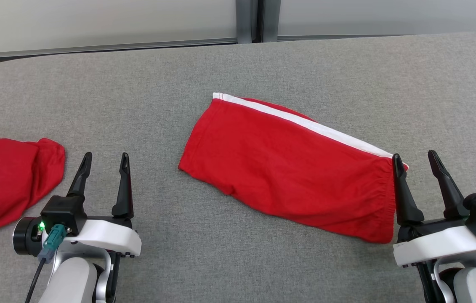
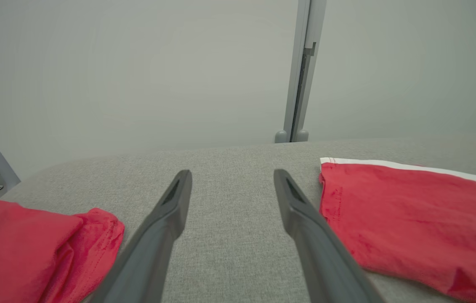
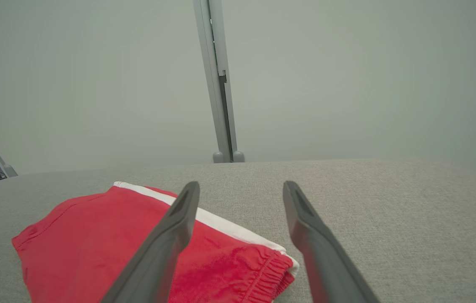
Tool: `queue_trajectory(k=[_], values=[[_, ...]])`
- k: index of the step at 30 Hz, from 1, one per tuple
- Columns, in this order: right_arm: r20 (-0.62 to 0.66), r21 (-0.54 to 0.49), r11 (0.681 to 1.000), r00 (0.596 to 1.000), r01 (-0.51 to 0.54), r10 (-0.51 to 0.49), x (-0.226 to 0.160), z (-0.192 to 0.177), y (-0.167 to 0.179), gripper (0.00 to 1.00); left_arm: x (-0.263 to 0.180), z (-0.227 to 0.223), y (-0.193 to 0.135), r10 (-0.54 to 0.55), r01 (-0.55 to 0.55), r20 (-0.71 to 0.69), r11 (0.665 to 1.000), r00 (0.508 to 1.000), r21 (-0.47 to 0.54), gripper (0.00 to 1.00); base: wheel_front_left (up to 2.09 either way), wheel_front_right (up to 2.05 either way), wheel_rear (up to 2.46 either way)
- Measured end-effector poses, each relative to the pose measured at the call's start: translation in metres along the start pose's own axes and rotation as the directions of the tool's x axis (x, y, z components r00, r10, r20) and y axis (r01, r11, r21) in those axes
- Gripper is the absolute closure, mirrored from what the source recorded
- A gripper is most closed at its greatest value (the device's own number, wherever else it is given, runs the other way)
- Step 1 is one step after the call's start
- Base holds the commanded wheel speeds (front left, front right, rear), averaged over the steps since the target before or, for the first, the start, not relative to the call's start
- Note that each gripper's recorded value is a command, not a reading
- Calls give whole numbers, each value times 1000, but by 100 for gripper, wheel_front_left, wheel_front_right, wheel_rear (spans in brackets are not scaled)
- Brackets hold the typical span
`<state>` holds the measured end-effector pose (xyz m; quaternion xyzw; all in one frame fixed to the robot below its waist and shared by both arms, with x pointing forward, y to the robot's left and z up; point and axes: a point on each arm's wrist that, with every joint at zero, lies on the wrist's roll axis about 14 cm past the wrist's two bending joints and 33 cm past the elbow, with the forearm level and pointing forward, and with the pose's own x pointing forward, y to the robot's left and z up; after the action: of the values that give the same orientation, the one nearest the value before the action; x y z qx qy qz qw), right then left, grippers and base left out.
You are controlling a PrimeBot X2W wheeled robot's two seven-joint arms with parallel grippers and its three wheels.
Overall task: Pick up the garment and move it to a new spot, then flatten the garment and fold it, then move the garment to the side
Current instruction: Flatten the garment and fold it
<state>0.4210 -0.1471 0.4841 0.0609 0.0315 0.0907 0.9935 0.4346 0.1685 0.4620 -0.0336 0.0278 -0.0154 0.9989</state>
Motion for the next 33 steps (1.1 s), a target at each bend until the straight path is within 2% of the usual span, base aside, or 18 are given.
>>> queue_trajectory(k=[8,12,15,22,28,32,33], values=[[-7,11,1000,1000,1,-1,1,-3,0,0,1,-6,-5,-21,21,-18,1000,1000,-1,0,0,0,0],[-15,17,1000,1000,3,-2,3,-6,0,0,14,-2,-23,-94,94,-15,996,995,-6,0,0,0,0],[-19,22,1000,1000,5,-4,7,-9,-1,0,30,1,-49,-190,190,-29,982,981,-6,0,0,0,0],[-50,44,999,999,22,-19,11,-23,-6,0,55,-36,-104,-366,363,-216,930,905,-58,0,0,0,0],[-77,63,996,996,55,-50,7,-35,-14,0,57,-86,-113,-375,361,-418,926,828,-114,0,0,0,0],[-89,71,995,994,66,-60,5,-40,-16,0,57,-101,-118,-385,380,-489,918,783,-115,0,0,0,0],[-89,71,995,994,67,-60,5,-40,-16,0,57,-103,-119,-389,386,-502,915,773,-115,26,0,0,0]])
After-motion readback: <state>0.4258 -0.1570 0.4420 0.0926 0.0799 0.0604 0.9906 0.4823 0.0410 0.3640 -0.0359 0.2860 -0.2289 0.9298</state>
